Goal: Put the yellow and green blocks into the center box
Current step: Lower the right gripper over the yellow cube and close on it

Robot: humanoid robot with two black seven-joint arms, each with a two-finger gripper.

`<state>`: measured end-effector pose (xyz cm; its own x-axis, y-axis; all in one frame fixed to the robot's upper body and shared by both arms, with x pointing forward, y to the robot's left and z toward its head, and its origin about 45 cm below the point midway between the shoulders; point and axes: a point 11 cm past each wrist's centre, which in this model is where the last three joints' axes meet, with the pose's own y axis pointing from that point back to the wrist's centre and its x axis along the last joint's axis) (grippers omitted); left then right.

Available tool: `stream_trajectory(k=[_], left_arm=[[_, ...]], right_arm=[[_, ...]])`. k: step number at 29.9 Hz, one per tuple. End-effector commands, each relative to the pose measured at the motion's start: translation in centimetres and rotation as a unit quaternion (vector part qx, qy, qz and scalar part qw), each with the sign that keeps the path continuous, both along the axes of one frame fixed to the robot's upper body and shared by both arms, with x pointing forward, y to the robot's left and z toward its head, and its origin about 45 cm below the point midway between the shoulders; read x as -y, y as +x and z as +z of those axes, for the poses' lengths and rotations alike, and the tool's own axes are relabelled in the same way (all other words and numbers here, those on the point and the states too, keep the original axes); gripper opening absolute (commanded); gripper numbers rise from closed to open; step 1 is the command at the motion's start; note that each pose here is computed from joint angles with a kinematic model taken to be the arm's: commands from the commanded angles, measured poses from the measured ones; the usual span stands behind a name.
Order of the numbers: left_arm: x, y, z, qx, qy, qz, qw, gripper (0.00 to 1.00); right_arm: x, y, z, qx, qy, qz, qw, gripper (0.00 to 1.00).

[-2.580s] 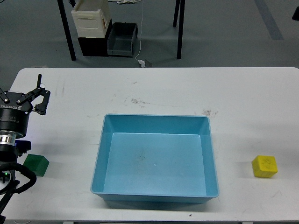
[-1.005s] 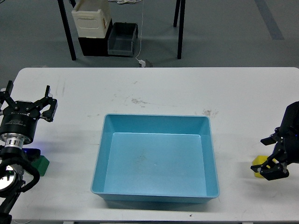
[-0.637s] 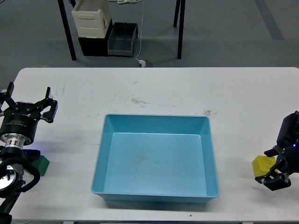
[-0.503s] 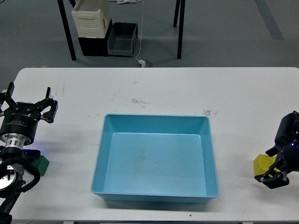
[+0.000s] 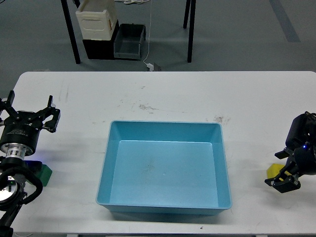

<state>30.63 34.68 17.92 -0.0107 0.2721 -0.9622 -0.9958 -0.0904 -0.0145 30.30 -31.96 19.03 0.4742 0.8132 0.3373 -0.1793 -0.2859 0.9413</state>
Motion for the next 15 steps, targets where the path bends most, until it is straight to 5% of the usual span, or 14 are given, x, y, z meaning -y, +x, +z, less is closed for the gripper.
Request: stream_trajectory(k=[1,15], left_arm=[[0.0,0.0,0.0,0.0,0.0,0.0,1.0,1.0],[-0.1,0.0,-0.2,-0.008,0.002,0.002,1.0,1.0]], right_arm=[[0.1,0.0,0.0,0.0,-0.002,0.0,1.0,0.99],[1.2,-1.6,-1.8,-0.031,-0.022,-0.003,0.999,0.98]])
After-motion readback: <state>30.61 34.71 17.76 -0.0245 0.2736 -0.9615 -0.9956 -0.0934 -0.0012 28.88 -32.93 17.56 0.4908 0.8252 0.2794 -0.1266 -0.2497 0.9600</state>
